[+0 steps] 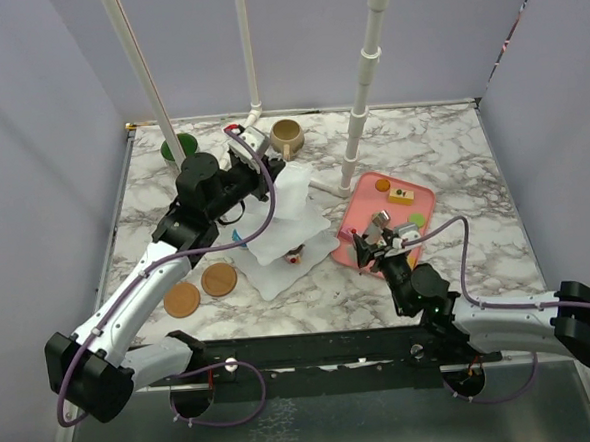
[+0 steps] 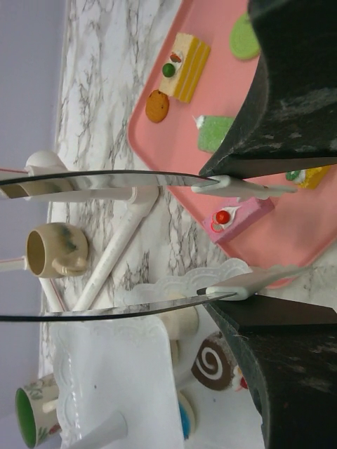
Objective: Serve the afternoon tea
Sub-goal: Adjust the desert table at the center of the board, then pick up the desert from the tray.
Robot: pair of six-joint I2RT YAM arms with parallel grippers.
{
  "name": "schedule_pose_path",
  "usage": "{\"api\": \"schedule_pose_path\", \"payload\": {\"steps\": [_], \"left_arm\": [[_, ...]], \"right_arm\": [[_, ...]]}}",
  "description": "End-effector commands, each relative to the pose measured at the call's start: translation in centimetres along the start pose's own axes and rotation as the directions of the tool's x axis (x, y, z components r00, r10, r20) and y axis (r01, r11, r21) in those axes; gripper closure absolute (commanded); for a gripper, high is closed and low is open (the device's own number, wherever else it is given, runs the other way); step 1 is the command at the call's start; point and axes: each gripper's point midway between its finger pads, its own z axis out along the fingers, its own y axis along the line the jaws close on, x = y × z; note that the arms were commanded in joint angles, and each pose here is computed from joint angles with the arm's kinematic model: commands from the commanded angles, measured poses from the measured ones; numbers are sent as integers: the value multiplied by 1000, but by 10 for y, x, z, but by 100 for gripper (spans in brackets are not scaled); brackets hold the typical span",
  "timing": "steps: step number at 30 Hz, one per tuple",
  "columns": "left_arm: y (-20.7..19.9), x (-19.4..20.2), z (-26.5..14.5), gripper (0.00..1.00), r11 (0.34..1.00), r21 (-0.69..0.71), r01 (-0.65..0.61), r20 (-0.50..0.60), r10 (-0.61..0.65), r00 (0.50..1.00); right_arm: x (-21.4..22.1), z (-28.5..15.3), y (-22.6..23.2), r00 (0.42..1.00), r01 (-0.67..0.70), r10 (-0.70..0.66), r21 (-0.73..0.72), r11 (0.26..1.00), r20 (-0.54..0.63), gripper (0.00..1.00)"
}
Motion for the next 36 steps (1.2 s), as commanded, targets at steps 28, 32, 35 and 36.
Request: {"api": "schedule_pose_path", "payload": {"steps": [28, 32, 35, 36], "left_arm": [[-2, -8, -18, 53, 995, -81, -64, 21, 66, 998], [0, -11, -20, 47, 993, -92, -76, 24, 79, 997], [0, -12, -21, 44, 992, -93, -79, 26, 82, 996], [0, -12, -21, 43, 993, -92, -79, 25, 82, 996]], "right_arm": [[3, 67, -24, 998, -56, 57, -18, 998, 29, 40], [13, 70, -24, 999, -53, 53, -22, 998, 2, 46], [18, 71, -20, 998, -54, 54, -39, 998, -21, 56], [19, 71, -19, 998, -55, 53, -47, 997, -30, 60]]}}
